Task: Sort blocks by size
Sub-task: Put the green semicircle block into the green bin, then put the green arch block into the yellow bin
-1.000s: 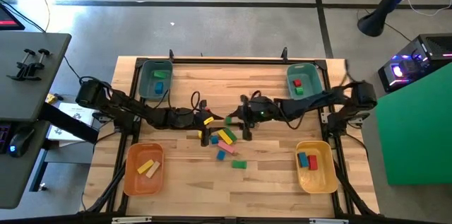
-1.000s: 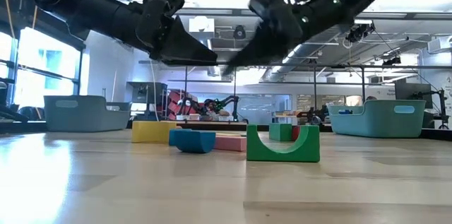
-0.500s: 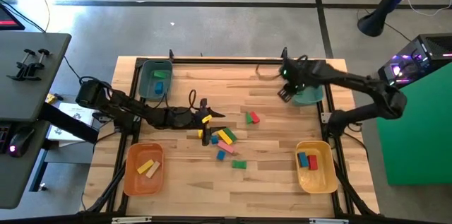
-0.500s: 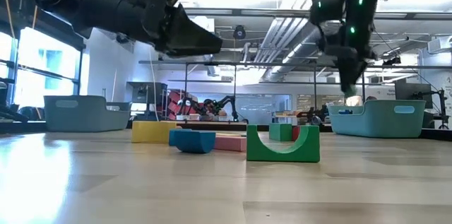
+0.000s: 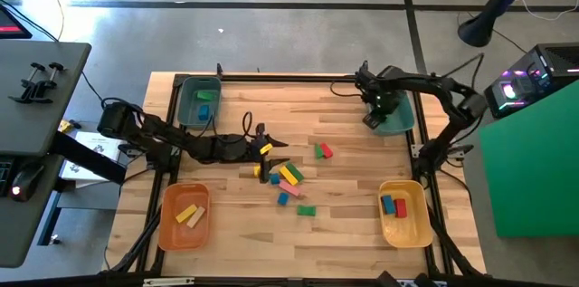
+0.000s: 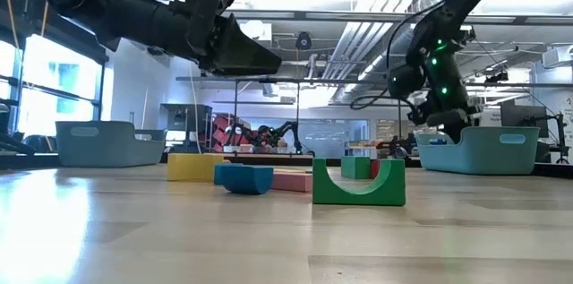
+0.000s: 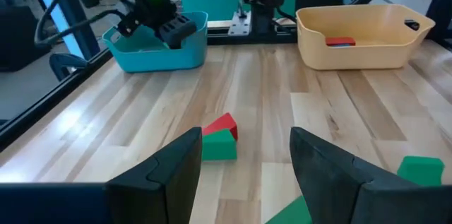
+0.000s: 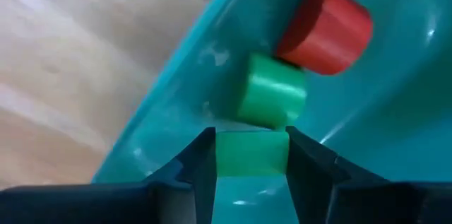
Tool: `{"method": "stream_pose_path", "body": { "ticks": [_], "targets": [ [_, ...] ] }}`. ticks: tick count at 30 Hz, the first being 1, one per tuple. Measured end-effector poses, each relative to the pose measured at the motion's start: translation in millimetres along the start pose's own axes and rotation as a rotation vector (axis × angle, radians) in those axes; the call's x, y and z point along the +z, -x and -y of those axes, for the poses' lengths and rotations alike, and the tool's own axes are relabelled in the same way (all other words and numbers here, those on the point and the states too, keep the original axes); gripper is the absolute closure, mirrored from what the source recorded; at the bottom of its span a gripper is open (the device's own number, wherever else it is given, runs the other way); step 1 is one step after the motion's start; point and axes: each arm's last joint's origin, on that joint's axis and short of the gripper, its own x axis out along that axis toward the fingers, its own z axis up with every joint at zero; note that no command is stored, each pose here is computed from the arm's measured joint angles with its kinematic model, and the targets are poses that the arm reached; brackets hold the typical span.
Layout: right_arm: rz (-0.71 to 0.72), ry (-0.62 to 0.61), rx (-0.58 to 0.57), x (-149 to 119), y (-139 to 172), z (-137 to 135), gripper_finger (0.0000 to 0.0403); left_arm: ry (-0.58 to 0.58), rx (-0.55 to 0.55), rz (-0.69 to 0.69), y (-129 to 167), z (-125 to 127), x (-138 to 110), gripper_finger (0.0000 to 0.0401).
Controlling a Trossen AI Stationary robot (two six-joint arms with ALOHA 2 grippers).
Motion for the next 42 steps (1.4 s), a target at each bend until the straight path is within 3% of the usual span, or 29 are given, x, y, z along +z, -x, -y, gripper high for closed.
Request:
{"method": "stream_pose_path", "body": {
  "ticks": [3,11,19,24,28,37,42],
  "targets": [
    [-0.021,-0.005,-0.048,2.5,-5.3,3.5,0.0268,0.002,0.002,-0.001,-0.1,-0.6,-0.1,0.0201],
    [-0.027,0.009,-0.06,3.5,-7.8,8.7,0.0173,0.025,-0.002,-0.019,0.0,-0.4,-2.1,0.0201],
    [0.054,-0.023,-0.204,-2.5,11.7,16.1,0.0162,0.054,-0.002,-0.035,0.0,-0.3,-3.6,0.0201],
    [0.224,-0.108,-0.216,-27.4,51.4,15.2,0.0167,0.063,-0.002,-0.035,0.0,-0.3,-3.7,0.0201],
    [0.415,-0.085,-0.205,-58.4,83.2,-1.4,0.0167,0.089,0.007,-0.035,0.0,-0.6,-3.6,0.0201],
    [0.879,0.153,-0.022,-109.1,132.9,-73.2,0.0167,0.096,0.01,-0.019,0.0,-0.5,-2.1,0.0201],
    [1.088,0.325,0.105,-114.5,130.9,-119.2,0.0167,0.127,0.009,-0.02,0.1,-0.3,-2.1,0.0201]
  ]
}}
